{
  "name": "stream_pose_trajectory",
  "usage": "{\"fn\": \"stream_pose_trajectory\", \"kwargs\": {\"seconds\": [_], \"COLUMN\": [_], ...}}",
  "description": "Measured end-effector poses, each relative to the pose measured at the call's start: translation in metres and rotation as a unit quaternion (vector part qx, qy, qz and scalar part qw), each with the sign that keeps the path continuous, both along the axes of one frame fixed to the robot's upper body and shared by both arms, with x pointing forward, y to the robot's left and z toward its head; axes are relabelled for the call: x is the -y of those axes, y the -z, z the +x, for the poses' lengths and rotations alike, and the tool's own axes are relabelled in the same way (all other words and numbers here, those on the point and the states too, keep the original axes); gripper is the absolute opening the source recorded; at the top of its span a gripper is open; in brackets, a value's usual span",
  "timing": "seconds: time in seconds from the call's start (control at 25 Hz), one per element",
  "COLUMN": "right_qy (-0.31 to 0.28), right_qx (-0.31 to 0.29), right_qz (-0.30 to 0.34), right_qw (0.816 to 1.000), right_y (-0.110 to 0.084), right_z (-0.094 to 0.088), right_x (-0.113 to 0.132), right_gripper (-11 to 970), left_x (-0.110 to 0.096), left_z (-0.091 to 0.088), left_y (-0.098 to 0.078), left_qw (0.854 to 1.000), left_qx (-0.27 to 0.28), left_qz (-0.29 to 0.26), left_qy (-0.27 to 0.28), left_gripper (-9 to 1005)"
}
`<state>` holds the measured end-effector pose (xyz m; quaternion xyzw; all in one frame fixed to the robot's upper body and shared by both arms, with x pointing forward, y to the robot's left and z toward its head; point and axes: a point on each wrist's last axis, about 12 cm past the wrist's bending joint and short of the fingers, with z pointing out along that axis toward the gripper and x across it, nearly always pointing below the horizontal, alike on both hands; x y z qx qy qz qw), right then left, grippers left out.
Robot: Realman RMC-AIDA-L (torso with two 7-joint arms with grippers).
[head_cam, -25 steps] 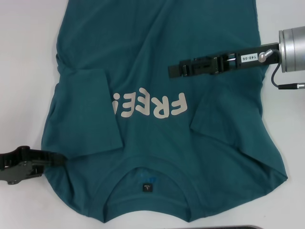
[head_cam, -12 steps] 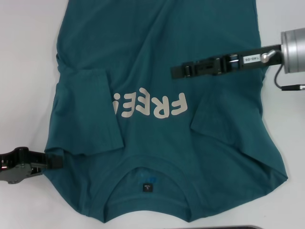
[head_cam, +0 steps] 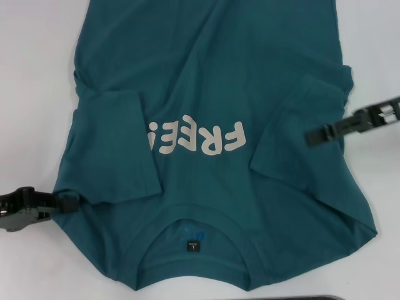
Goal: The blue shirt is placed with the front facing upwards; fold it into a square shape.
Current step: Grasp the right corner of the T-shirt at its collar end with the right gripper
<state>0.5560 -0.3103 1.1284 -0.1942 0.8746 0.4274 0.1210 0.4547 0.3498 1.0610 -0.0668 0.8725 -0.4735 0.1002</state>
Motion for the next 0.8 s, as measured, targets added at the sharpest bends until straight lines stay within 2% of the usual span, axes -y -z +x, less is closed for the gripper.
{"fn": "stream_pose_trajectory", "kwargs": {"seconds": [0.12, 0.24, 0.44, 0.8], "right_qy": [-0.01, -0.006, 0.019, 0.02], "right_qx": [-0.024, -0.059, -0.098, -0.144], "right_qz": [-0.002, -0.023, -0.054, -0.081], "right_qw": [1.0, 0.998, 0.993, 0.986], "right_y": [-0.002, 0.004, 0.009, 0.009], "right_z": [-0.01, -0.021, -0.035, -0.048], "right_x": [0.012, 0.024, 0.047, 0.062], "right_gripper": [853, 853, 852, 850], "left_x": [0.001, 0.003, 0.004, 0.01], "left_z": [0.004, 0.007, 0.013, 0.022], "left_y": [0.001, 0.001, -0.001, -0.003], "left_qw": [1.0, 1.0, 1.0, 1.0], "left_qx": [0.006, 0.01, 0.017, 0.025], "left_qz": [0.005, 0.007, 0.011, 0.013], "left_qy": [-0.002, -0.001, -0.001, 0.003], "left_gripper": [65, 65, 65, 64]}}
